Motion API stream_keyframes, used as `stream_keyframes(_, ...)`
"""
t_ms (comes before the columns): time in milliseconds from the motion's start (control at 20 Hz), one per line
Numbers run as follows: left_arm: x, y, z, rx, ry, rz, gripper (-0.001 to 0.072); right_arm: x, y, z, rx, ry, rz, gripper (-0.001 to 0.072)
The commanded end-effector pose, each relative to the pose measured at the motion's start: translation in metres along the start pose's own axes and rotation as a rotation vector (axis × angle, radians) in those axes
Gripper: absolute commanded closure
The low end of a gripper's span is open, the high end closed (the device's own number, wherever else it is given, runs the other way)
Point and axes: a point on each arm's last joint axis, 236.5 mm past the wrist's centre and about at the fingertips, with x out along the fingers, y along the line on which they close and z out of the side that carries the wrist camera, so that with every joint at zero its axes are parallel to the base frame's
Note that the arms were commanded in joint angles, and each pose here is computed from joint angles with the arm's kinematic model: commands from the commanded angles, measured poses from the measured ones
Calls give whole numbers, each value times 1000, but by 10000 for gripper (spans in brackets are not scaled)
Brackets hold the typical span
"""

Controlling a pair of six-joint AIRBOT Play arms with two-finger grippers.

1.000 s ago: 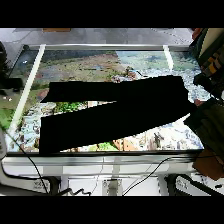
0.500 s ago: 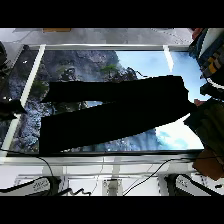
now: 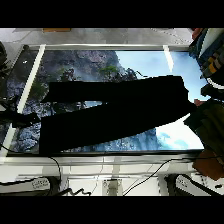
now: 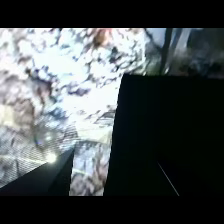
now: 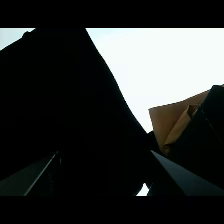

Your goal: Fold the clothes and pants, and hang the long-sleeved shirts on hangers.

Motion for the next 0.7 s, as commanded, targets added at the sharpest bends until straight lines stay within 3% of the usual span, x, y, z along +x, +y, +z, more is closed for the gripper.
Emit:
stream_keyframes(0, 22, -9, 21, 58, -88, -61, 206, 0, 2, 1, 11, -4, 10, 101)
stream_keyframes(300, 41, -25, 28, 44, -110, -151, 223, 0, 7, 1, 12, -3, 20, 101)
stream_keyframes(350, 43, -26, 27, 45, -105, -153, 288, 0, 7, 1, 11, -3, 20, 101)
stream_keyframes(400, 44, -28, 27, 50, -103, -154, 429, 0, 7, 1, 11, -3, 20, 101)
stream_keyframes(500, 44, -33, 29, 65, -105, -154, 624, 0, 7, 0, 11, 2, 21, 101)
stream_keyframes(550, 44, -36, 30, 89, -106, -155, 688, 0, 8, -1, 12, 4, 21, 101)
stream_keyframes(650, 42, -42, 34, 138, -111, -159, 694, 0, 8, -1, 11, 5, 22, 101)
